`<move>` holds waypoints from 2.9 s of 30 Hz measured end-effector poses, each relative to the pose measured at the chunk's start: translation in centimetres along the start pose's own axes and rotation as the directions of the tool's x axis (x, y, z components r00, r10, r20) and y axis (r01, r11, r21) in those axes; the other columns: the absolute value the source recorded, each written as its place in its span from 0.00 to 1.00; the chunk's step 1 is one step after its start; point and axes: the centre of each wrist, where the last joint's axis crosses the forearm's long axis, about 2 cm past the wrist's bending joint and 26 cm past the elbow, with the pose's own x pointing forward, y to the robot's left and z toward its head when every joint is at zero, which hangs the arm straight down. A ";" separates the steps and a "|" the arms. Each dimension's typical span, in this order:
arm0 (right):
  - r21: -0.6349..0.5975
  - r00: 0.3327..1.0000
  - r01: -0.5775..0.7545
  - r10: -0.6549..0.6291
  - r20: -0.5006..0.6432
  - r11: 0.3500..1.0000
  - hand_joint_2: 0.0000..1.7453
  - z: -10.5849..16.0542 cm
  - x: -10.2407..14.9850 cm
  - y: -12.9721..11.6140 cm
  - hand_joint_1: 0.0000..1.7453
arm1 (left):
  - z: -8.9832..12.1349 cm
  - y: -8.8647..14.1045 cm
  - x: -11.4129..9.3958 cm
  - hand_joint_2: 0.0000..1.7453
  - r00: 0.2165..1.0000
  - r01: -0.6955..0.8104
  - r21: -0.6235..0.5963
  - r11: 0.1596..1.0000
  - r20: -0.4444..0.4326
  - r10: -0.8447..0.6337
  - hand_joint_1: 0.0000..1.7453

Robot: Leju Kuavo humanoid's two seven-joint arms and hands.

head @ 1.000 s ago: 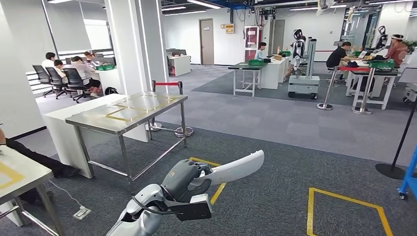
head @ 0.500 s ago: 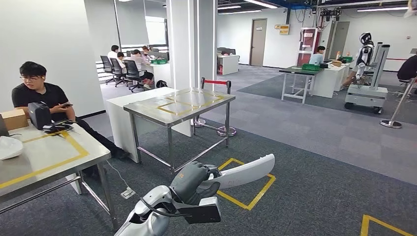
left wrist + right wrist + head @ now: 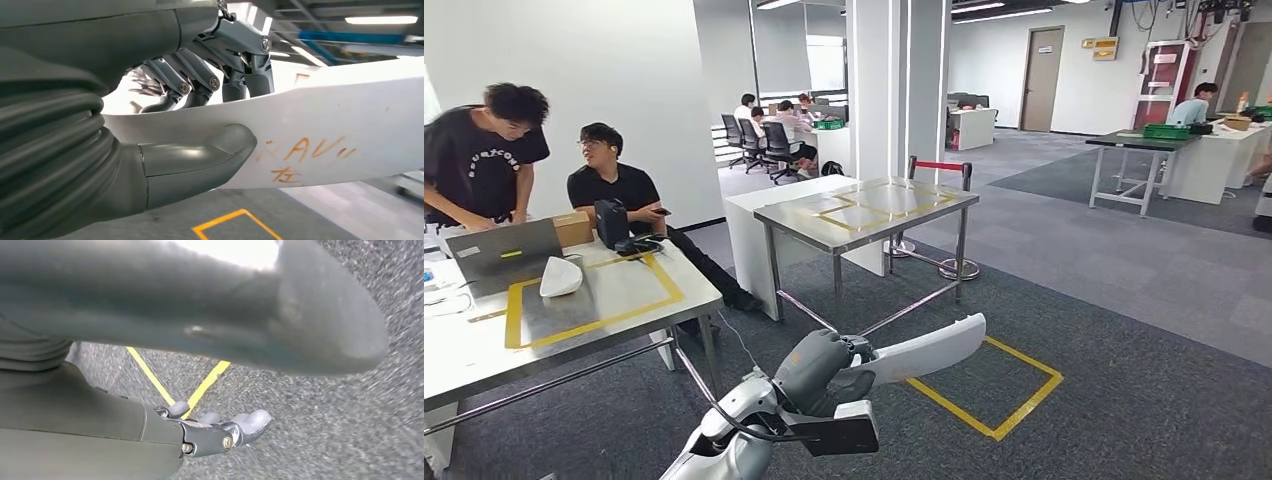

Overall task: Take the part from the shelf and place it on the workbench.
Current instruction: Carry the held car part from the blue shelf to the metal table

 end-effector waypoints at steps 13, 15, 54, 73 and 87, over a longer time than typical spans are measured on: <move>-0.006 1.000 -0.007 0.007 0.000 1.000 0.00 0.0 0.2 -0.4 0.00 | -0.3 -0.8 0.5 1.00 1.000 0.011 -0.013 1.000 -0.010 -0.011 1.00; -0.003 1.000 -0.011 0.011 0.005 1.000 0.00 0.0 0.3 -0.3 0.00 | 0.0 -0.8 0.1 1.00 1.000 0.016 -0.017 1.000 -0.022 -0.017 1.00; 0.000 0.998 -0.048 0.048 0.031 0.999 0.00 -0.1 0.8 0.0 0.00 | 3.8 4.6 -5.0 1.00 0.979 0.127 -0.037 0.991 -0.156 -0.131 1.00; -0.003 1.000 -0.011 0.011 -0.007 1.000 0.00 0.0 0.5 0.2 0.00 | 0.4 2.8 -1.5 1.00 0.993 0.088 -0.025 0.996 -0.075 -0.090 1.00; -0.008 0.999 -0.033 0.033 0.009 0.999 0.00 0.0 0.3 0.4 0.00 | 1.0 2.7 -2.1 1.00 0.991 0.104 -0.029 0.994 -0.079 -0.106 1.00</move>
